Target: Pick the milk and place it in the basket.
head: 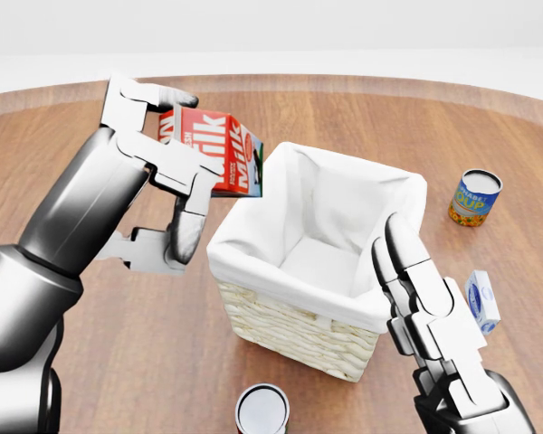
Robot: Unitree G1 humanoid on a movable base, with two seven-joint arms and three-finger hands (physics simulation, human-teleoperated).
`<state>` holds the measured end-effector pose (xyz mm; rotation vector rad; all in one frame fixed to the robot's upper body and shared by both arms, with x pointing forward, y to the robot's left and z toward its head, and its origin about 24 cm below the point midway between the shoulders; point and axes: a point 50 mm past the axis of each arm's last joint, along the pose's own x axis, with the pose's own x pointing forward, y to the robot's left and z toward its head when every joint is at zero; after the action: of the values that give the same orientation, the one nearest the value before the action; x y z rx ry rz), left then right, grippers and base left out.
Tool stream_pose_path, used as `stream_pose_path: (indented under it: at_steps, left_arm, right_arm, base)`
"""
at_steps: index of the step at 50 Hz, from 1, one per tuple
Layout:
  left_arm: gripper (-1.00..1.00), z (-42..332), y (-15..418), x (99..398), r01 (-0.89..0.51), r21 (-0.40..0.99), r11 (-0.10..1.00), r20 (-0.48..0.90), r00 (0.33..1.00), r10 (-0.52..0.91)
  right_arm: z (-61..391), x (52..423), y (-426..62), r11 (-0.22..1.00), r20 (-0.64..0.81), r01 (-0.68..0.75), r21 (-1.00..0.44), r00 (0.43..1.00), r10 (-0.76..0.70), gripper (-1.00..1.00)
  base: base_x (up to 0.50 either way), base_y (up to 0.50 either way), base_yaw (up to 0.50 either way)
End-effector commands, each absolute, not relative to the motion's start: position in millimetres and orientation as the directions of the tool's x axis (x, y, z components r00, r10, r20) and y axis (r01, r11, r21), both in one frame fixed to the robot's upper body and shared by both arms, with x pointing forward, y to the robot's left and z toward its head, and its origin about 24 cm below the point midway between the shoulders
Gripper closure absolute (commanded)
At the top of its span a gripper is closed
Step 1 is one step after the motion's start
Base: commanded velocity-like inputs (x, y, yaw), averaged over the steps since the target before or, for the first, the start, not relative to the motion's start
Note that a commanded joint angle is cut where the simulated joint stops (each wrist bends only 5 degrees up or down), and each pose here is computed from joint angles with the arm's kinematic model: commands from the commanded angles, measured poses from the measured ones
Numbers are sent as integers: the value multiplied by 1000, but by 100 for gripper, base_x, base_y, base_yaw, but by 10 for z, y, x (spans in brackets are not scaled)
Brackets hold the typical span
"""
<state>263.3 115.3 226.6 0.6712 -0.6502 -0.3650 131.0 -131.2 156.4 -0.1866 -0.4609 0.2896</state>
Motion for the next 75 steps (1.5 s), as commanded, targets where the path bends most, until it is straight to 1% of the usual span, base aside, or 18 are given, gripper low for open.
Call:
stream_pose_path:
  at_steps: [1,6,20,28,37,45,51,55,59,66,72,75]
  left_arm:
    - [100,2320,1035,2559,63,687,724,466,727,-504]
    - [100,2302,1042,2587,68,686,724,456,736,-501]
    - [100,2314,955,2573,83,690,720,457,721,-521]
    - [100,2312,918,2664,91,683,725,450,729,-516]
    - [100,2410,818,2652,93,687,720,473,695,-541]
    - [100,2477,689,2736,111,690,715,473,679,-562]
    - [100,2586,558,2784,119,692,712,486,652,-582]
    - [100,2612,496,2839,134,688,714,483,649,-588]
    - [100,2623,441,3006,159,664,731,470,671,-573]
    - [100,2529,375,3316,180,632,754,414,744,-525]
    - [100,2439,320,3414,187,630,754,395,758,-519]
    - [100,2330,296,3438,195,633,749,380,765,-520]
  right_arm:
    - [1553,1313,-1312,942,405,-232,-241,858,315,-100]
    - [1544,1320,-1304,942,402,-235,-241,859,317,-100]
    - [1563,1309,-1305,941,409,-234,-244,855,319,-100]
    - [1561,1308,-1304,941,407,-235,-244,856,320,-100]
    - [1565,1306,-1304,941,409,-238,-243,854,321,-100]
    - [1565,1312,-1309,942,411,-237,-240,854,319,-100]
    - [1561,1309,-1313,942,409,-238,-238,855,319,-100]
    - [1556,1315,-1318,942,407,-239,-235,856,319,-100]
    - [1562,1302,-1315,942,407,-240,-235,855,320,-100]
    - [1563,1296,-1319,942,406,-241,-233,856,320,-100]
    - [1584,1291,-1327,943,416,-241,-230,851,319,-100]
    - [1595,1285,-1327,943,421,-240,-230,849,319,-100]
  base:
    - [0,0,0]
    - [0,0,0]
    - [0,0,0]
    - [0,0,0]
    - [0,0,0]
    - [0,0,0]
    - [0,0,0]
    - [0,0,0]
    - [0,0,0]
    - [0,0,0]
    - [0,0,0]
    - [0,0,0]
